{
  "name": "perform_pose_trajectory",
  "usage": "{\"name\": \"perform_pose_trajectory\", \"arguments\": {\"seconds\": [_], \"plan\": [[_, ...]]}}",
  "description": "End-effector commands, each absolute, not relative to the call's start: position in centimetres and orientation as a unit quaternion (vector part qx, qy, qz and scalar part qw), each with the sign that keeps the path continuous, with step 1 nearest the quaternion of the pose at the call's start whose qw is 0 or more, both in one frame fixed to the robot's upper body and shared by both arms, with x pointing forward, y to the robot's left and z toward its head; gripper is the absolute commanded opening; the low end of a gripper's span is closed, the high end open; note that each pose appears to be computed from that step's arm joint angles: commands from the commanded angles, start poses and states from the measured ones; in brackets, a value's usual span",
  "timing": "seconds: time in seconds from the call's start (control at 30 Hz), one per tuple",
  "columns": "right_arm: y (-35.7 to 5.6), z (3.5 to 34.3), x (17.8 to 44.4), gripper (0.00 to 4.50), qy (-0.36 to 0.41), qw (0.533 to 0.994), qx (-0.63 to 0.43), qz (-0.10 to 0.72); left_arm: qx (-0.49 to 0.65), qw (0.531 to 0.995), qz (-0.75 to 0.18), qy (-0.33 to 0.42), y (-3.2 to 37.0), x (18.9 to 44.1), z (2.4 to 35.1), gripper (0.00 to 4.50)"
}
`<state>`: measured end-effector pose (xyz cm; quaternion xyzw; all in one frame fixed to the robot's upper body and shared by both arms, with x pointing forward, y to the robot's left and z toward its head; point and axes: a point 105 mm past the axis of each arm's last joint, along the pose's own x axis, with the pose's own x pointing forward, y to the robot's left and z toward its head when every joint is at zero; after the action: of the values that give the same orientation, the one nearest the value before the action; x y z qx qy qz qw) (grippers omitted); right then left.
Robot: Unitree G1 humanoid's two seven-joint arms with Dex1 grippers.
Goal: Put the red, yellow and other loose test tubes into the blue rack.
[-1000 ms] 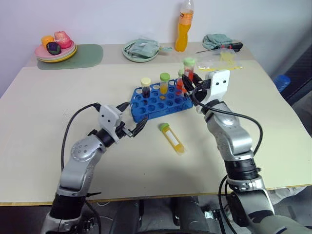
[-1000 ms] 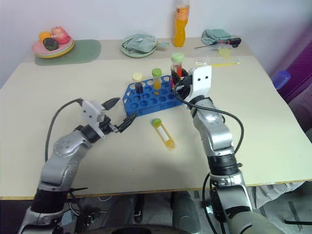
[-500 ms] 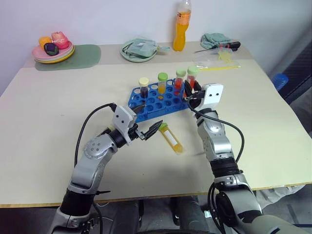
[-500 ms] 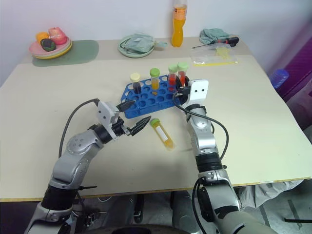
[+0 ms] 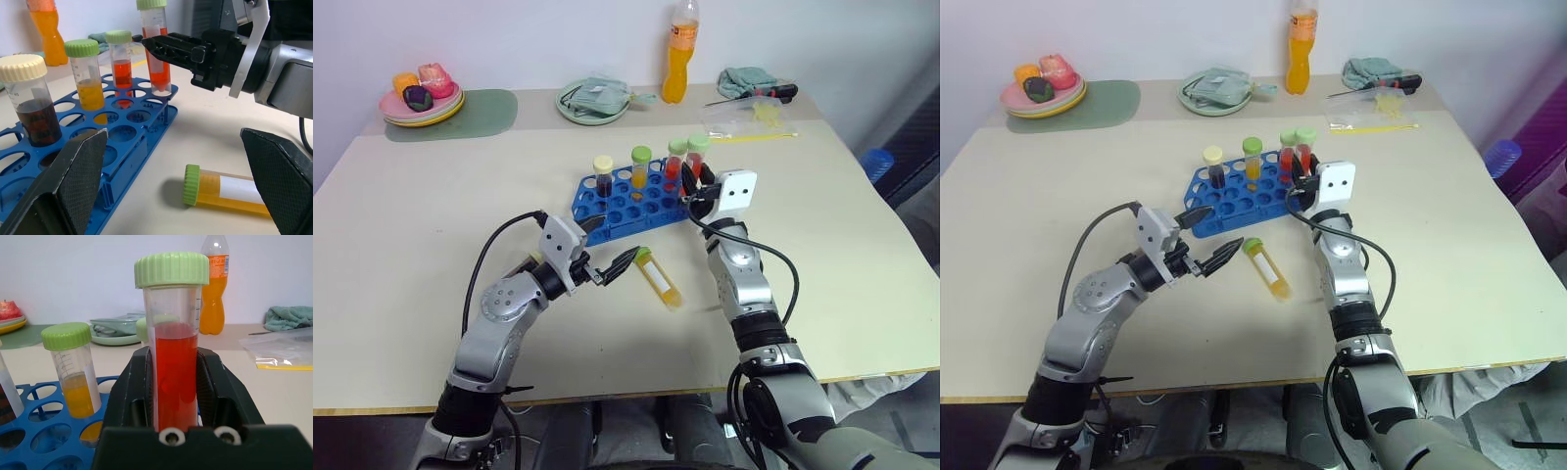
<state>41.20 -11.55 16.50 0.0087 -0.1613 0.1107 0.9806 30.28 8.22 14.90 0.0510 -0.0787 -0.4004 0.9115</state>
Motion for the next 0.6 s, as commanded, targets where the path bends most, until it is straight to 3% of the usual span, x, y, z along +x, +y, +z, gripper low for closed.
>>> {"name": "perform_pose_trajectory", "arguments": {"seconds": [0.03,0.43,0.6], "plan": [[-11.5,17.1,41.1,0.71,-0.176,0.978,0.01,0.109,0.054,0.907,-0.406,-0.102,8.1,29.9,15.8,4.5],[-11.6,16.8,41.4,0.71,-0.174,0.979,0.015,0.107,0.053,0.907,-0.407,-0.1,8.1,29.8,15.4,4.5],[-11.9,17.9,40.9,3.19,-0.193,0.976,0.01,0.104,0.053,0.908,-0.404,-0.099,8.3,29.7,15.3,4.5]]}}
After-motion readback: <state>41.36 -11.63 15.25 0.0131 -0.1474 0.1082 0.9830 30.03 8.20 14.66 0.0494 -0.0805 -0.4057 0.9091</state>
